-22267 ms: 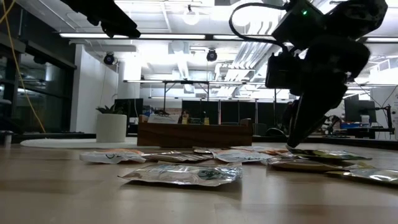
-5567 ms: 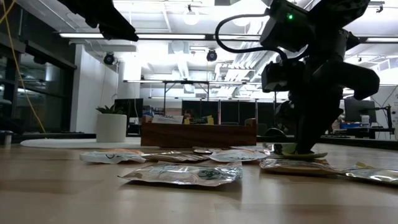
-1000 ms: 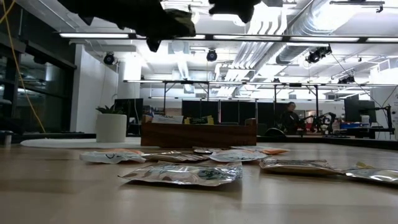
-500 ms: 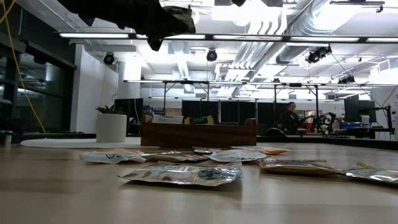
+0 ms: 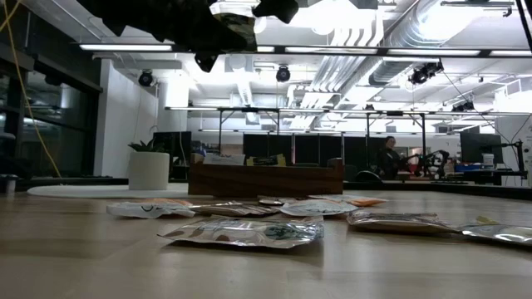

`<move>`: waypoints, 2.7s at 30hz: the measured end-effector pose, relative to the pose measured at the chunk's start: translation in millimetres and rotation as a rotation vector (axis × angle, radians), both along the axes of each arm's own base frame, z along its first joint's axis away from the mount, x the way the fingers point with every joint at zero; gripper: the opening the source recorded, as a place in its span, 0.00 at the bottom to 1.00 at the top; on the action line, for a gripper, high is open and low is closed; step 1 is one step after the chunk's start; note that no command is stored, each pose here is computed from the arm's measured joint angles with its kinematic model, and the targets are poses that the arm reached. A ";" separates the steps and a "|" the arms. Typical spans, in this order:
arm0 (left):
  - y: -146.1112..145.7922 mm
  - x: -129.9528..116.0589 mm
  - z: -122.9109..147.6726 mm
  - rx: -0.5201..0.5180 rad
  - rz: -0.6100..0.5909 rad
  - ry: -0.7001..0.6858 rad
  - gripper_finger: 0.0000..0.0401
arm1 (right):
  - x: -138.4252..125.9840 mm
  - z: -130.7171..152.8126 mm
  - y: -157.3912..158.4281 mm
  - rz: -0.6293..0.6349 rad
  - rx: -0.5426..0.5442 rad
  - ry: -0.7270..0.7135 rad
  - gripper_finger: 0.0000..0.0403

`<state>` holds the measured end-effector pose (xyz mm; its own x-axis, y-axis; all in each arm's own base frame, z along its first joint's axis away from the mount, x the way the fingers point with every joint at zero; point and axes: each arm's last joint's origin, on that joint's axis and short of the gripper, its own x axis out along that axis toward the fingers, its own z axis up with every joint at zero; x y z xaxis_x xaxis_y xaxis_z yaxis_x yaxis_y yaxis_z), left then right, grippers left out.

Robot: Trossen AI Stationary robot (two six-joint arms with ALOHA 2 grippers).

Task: Pick & Place Tea
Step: Put the yellow tea bag into the middle section of the wooden organizer

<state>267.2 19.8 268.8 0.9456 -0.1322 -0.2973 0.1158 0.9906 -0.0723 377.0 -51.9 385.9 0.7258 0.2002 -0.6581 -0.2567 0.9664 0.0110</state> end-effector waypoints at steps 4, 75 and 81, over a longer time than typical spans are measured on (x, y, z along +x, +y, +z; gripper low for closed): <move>-0.1 0.0 0.1 0.003 -0.003 -0.002 0.00 | 7.7 -9.4 -0.7 0.023 0.023 0.021 0.45; -0.5 -1.3 -2.4 -0.001 -0.019 0.038 0.12 | 21.1 -35.0 1.3 0.081 0.020 0.024 0.00; -0.3 -1.5 -4.7 0.016 -0.009 0.050 0.36 | 14.2 -28.0 -1.6 0.014 -0.045 0.035 0.00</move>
<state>265.7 19.5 264.1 0.9284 -0.1356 -0.3461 0.1215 0.9906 -0.0621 391.2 -53.5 357.9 0.6991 0.1797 -0.6920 -0.2706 0.9624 -0.0235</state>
